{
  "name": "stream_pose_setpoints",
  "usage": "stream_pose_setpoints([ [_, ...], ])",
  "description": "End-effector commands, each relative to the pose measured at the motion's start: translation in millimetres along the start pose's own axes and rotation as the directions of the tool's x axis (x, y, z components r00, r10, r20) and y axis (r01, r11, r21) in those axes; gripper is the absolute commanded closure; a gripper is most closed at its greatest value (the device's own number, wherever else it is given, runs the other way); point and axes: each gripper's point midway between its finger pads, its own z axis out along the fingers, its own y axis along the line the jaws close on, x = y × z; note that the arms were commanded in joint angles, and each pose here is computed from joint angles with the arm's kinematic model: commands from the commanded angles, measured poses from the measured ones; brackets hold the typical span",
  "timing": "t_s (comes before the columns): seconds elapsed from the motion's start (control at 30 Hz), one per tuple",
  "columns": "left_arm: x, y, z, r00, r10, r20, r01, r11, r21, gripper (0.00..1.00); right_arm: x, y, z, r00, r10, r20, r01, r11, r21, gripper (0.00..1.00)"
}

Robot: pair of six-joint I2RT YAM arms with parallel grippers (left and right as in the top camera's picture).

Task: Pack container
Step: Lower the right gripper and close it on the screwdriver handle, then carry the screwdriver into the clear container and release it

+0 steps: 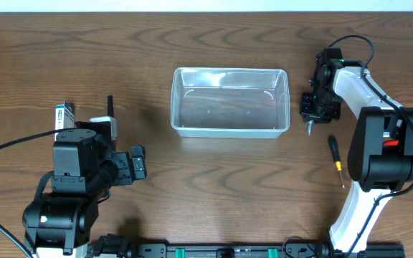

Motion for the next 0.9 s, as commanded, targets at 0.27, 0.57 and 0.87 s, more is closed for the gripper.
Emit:
stream_pose_setpoints([
  [0.27, -6, 0, -6, 1.000, -0.006, 0.021, 0.006, 1.000, -0.003, 0.02, -5, 4, 19, 1.000, -0.002, 0.001, 0.002, 1.000, -0.004, 0.99],
  [0.57, -6, 0, -6, 1.000, -0.006, 0.021, 0.006, 1.000, -0.004, 0.02, -27, 9, -7, 0.992, -0.052, 0.111, 0.055, 0.998, -0.021, 0.99],
  [0.87, -6, 0, -6, 1.000, -0.006, 0.021, 0.006, 1.000, -0.004, 0.02, -47, 35, -167, 0.829, -0.243, 0.504, 0.276, 0.961, 0.009, 0.99],
])
